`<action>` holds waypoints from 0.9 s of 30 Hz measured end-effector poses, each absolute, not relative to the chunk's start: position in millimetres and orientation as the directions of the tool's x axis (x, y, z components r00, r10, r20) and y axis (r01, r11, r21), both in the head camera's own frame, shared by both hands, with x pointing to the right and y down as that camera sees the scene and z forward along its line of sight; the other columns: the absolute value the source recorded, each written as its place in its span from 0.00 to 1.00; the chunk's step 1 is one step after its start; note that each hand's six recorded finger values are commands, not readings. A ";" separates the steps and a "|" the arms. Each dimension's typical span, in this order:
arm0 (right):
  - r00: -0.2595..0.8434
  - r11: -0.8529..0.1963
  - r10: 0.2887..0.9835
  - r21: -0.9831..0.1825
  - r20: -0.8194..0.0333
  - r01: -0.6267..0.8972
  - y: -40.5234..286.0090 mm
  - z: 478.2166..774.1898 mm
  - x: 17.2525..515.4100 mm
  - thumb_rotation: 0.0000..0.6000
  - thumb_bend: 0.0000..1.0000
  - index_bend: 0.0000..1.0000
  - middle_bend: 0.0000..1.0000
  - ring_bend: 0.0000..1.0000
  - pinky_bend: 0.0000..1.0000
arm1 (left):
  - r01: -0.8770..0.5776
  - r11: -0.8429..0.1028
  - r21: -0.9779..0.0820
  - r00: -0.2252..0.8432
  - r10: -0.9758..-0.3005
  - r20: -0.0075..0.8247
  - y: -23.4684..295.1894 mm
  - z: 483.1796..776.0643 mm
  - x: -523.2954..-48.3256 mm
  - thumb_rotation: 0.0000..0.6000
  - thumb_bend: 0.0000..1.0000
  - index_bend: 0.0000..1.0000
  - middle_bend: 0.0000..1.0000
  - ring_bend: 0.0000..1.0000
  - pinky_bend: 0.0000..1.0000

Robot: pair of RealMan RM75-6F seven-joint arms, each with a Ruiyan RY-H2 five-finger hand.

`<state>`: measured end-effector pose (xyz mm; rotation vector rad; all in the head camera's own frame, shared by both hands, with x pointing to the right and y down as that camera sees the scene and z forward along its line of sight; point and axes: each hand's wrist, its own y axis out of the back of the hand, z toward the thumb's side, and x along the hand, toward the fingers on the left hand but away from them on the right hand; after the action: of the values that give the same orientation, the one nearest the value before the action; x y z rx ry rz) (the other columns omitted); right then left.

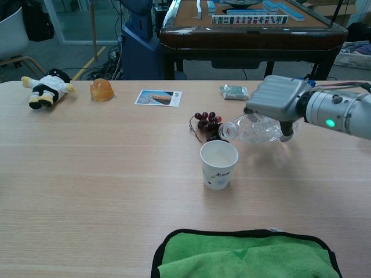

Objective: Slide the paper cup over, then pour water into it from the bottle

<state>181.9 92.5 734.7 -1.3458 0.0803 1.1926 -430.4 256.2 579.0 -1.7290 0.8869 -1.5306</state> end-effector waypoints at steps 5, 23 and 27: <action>0.457 -0.190 0.597 -0.670 -0.659 -0.718 93.2 734.2 175.9 1.00 0.05 0.61 0.67 0.58 0.60 | -0.066 -0.552 -0.831 0.086 -0.833 0.546 255.2 577.8 -430.7 1.00 0.40 0.35 0.23 0.27 0.43; 0.442 -0.086 0.605 -0.607 -0.662 -0.790 87.2 722.3 178.2 1.00 0.06 0.61 0.67 0.58 0.60 | -0.060 -0.558 -0.828 0.094 -0.829 0.552 255.8 580.6 -429.2 1.00 0.40 0.35 0.23 0.27 0.43; 0.439 -0.068 0.604 -0.592 -0.665 -0.803 88.0 720.8 178.2 1.00 0.06 0.62 0.67 0.58 0.60 | -0.061 -0.557 -0.828 0.095 -0.829 0.551 255.7 580.5 -429.0 1.00 0.40 0.35 0.23 0.27 0.43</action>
<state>178.2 88.0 720.8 -1.1530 0.2188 1.1706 -429.0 255.7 580.5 -1.7329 0.8793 -1.5245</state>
